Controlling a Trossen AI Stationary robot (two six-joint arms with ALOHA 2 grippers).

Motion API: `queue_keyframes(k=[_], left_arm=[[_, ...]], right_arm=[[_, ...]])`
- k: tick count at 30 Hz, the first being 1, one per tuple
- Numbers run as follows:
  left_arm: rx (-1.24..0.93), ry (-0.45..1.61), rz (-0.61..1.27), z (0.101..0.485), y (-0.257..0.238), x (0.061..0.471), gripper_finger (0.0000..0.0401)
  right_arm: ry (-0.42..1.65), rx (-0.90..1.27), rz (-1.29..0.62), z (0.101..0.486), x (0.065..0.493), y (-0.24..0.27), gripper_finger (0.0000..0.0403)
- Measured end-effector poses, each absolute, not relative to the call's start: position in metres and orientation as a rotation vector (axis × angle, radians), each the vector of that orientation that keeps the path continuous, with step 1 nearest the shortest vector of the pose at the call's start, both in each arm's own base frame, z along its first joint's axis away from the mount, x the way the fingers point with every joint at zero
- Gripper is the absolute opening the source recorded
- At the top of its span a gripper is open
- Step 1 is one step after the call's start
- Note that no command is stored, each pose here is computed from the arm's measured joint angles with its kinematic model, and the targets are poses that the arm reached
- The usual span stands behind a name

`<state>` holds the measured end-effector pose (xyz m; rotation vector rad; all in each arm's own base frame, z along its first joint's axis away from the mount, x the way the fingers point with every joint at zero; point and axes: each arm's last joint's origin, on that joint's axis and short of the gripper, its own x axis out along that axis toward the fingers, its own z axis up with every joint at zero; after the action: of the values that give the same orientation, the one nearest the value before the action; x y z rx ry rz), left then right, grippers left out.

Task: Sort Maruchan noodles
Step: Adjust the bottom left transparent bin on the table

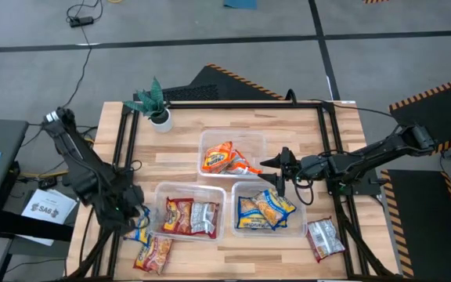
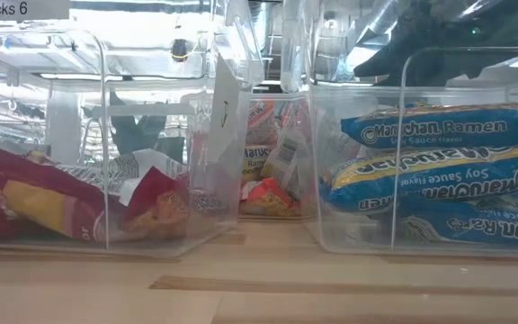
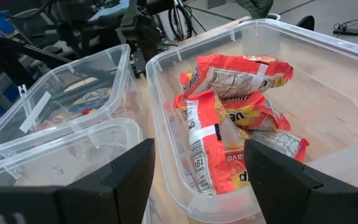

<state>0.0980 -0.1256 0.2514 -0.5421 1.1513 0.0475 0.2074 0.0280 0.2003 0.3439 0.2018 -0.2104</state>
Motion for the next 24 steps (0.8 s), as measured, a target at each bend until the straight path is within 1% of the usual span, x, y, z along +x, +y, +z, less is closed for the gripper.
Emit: queue_keyframes(k=[5,11,20,24], left_arm=[[-0.502,1.146,0.004,0.242,-0.141,0.116,0.0000],[-0.393,1.146,0.011,0.231,-0.142,0.134,0.0000],[-0.325,1.019,-0.086,0.237,-0.134,0.159,0.0000],[-0.322,1.052,-0.108,0.237,-0.131,0.160,0.0000]], right_arm=[[0.198,0.345,-0.210,0.201,0.207,0.028,0.0269],[0.195,0.346,-0.209,0.201,0.208,0.028,0.0269],[0.195,0.346,-0.209,0.201,0.208,0.028,0.0269],[0.195,0.346,-0.209,0.201,0.208,0.028,0.0269]])
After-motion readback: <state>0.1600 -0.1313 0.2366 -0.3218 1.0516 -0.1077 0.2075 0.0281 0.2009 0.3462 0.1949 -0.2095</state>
